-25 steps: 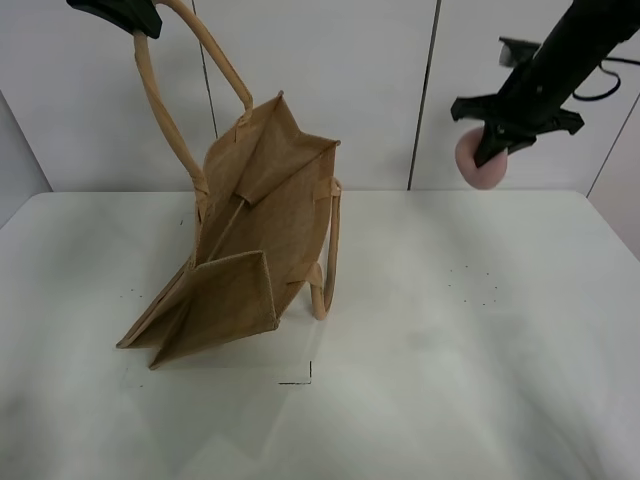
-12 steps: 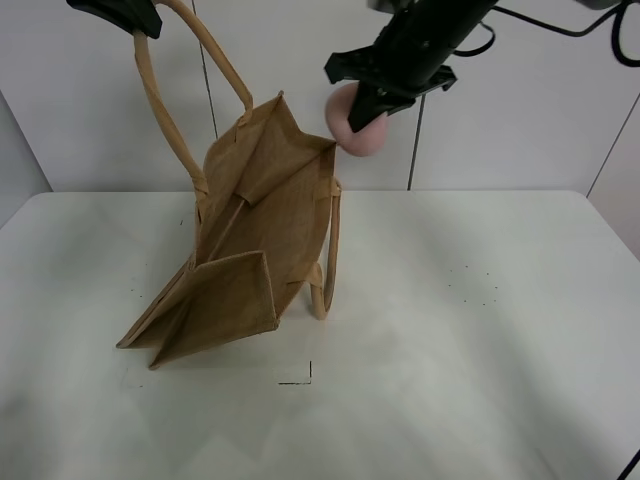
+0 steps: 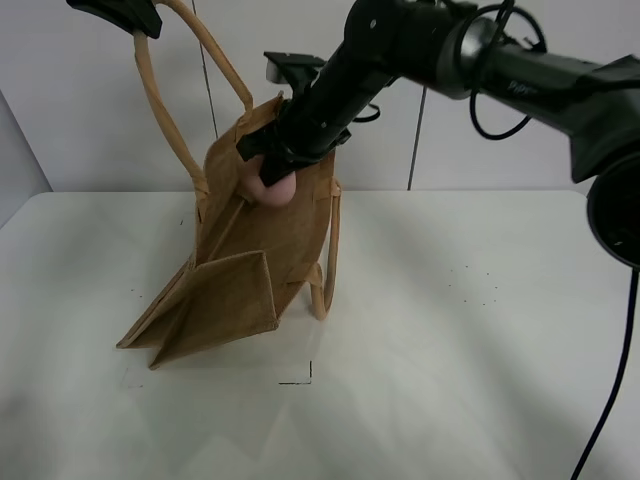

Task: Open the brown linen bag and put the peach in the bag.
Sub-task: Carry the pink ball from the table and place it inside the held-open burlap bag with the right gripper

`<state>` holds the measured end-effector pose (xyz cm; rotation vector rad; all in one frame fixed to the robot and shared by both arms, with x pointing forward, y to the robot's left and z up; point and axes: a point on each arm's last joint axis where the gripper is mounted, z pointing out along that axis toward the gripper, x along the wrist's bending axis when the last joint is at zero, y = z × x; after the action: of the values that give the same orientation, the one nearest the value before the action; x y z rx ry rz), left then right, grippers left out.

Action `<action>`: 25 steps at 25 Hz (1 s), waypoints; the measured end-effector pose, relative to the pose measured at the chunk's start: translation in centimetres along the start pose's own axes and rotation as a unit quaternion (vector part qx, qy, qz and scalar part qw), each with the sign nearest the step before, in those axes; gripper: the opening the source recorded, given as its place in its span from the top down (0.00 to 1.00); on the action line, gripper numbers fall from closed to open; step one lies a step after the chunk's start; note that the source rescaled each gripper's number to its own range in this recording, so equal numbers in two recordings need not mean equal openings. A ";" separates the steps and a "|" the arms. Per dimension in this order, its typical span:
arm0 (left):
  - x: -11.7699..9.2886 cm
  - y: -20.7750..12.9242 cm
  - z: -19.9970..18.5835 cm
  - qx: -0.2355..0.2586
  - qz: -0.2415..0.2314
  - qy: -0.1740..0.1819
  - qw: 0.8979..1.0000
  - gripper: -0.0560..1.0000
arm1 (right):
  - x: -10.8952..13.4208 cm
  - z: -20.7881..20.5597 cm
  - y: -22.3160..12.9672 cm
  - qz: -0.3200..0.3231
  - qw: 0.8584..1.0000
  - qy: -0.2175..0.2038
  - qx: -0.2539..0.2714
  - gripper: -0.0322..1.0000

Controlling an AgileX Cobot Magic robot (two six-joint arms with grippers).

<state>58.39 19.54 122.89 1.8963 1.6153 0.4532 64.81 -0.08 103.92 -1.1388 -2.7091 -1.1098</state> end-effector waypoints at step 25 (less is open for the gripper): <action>0.0 0.0 0.0 0.000 0.000 0.000 1.000 0.95 | 0.6 3.3 -0.9 -0.045 0.999 0.016 0.018 0.00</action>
<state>58.39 19.54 122.89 1.8963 1.6153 0.4532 64.63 1.87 101.03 -0.9942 -2.7699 -1.0749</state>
